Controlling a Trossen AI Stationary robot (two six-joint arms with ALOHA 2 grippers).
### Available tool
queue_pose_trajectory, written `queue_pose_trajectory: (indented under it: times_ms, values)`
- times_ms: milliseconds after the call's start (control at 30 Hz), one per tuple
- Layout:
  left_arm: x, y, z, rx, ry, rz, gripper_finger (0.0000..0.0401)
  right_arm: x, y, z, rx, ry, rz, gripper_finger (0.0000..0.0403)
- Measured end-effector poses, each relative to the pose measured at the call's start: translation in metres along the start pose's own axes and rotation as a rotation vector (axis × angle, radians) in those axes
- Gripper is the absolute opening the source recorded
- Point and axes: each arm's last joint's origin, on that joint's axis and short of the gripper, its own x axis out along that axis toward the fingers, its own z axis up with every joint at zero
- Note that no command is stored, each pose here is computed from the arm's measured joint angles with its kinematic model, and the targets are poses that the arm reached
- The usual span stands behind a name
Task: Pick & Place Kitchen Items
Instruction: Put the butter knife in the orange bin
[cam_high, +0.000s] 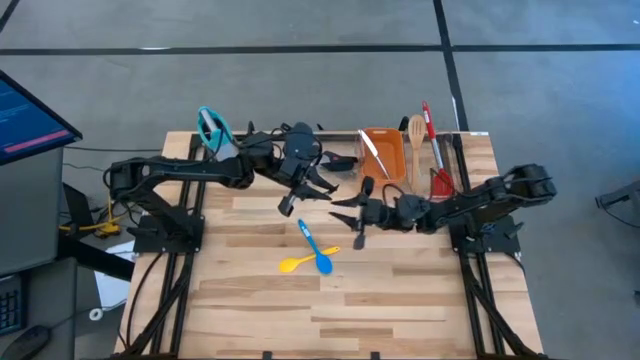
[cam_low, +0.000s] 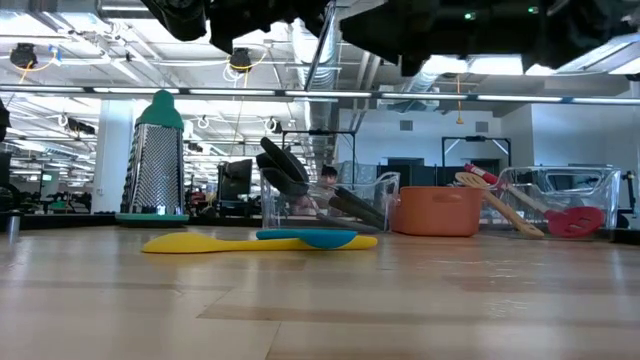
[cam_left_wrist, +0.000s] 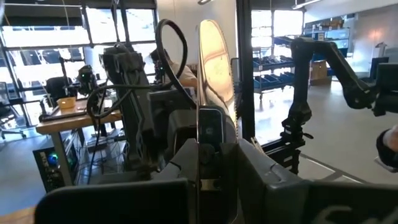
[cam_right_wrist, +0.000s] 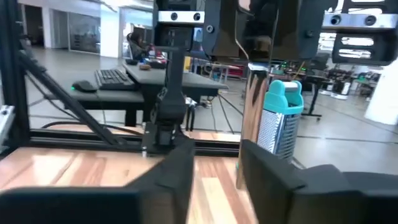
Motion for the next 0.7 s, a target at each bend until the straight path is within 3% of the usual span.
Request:
queue_pose_trajectory:
  times_ms: [233, 367, 500, 700]
  values:
    - [0.0, 0.0, 0.0, -0.005, -0.002, -0.001, 0.0033, 0.024, 0.0, 0.005, -0.017, -0.008, -0.094, 0.0236]
    - [0.0, 0.0, 0.0, -0.008, -0.002, -0.001, 0.0033, 0.032, -0.003, 0.01, -0.028, -0.019, -0.11, 0.0257]
    - [0.0, 0.0, 0.0, -0.009, -0.001, -0.002, 0.0033, 0.034, -0.006, 0.013, -0.025, -0.03, -0.121, 0.0231]
    - [0.0, 0.0, 0.0, -0.01, 0.001, -0.002, 0.0034, 0.033, -0.007, 0.014, -0.024, -0.033, -0.12, 0.0121]
